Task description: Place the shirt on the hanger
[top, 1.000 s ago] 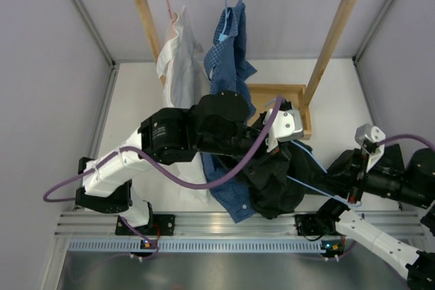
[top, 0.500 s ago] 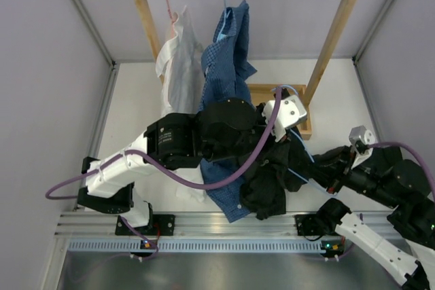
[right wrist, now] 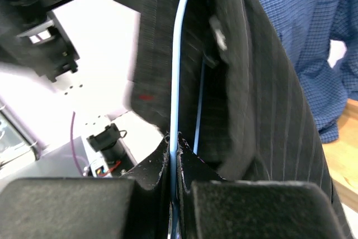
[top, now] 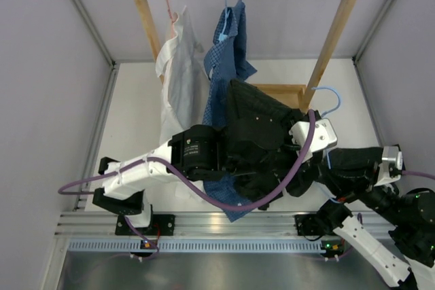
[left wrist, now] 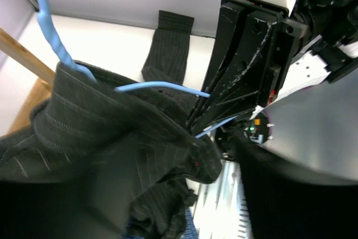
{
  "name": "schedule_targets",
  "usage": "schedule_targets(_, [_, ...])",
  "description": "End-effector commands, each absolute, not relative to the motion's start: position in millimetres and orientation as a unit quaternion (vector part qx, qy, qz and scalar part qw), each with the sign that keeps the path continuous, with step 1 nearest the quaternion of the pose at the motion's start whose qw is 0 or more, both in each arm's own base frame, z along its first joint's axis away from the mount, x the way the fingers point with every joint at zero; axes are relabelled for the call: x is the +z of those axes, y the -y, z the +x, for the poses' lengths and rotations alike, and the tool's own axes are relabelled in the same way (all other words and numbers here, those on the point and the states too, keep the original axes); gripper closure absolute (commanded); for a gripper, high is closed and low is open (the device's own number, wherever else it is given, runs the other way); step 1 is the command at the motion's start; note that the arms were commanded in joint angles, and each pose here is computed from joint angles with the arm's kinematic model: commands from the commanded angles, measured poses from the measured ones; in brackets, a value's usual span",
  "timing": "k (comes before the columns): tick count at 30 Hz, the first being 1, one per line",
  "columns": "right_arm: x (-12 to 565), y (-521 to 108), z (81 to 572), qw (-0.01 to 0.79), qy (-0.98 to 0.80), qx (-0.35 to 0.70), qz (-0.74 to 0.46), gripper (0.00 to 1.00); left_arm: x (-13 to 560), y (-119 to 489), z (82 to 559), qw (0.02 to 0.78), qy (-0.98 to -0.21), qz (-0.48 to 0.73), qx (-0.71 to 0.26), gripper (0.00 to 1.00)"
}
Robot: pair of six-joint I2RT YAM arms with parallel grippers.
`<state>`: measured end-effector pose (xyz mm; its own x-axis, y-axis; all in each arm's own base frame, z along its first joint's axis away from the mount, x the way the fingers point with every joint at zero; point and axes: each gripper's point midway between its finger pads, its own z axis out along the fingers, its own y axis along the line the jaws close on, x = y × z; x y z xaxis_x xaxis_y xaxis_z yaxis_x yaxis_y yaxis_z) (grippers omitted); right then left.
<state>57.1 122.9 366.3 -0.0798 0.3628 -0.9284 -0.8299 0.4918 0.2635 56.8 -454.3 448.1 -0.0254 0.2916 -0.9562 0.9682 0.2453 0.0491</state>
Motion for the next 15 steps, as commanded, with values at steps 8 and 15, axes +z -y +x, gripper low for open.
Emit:
schedule_targets(8, [409.2, -96.0, 40.5, 0.714, -0.477, 0.489, -0.156, 1.0, 517.6, 402.5, 107.4, 0.636, -0.576, 0.437, -0.27, 0.02])
schedule_targets(15, [403.8, -100.0, 30.7, 0.695, -0.488, 0.497, -0.18, 1.0, 538.1, 404.9, 138.7, 0.616, -0.482, 0.507, -0.363, 0.07])
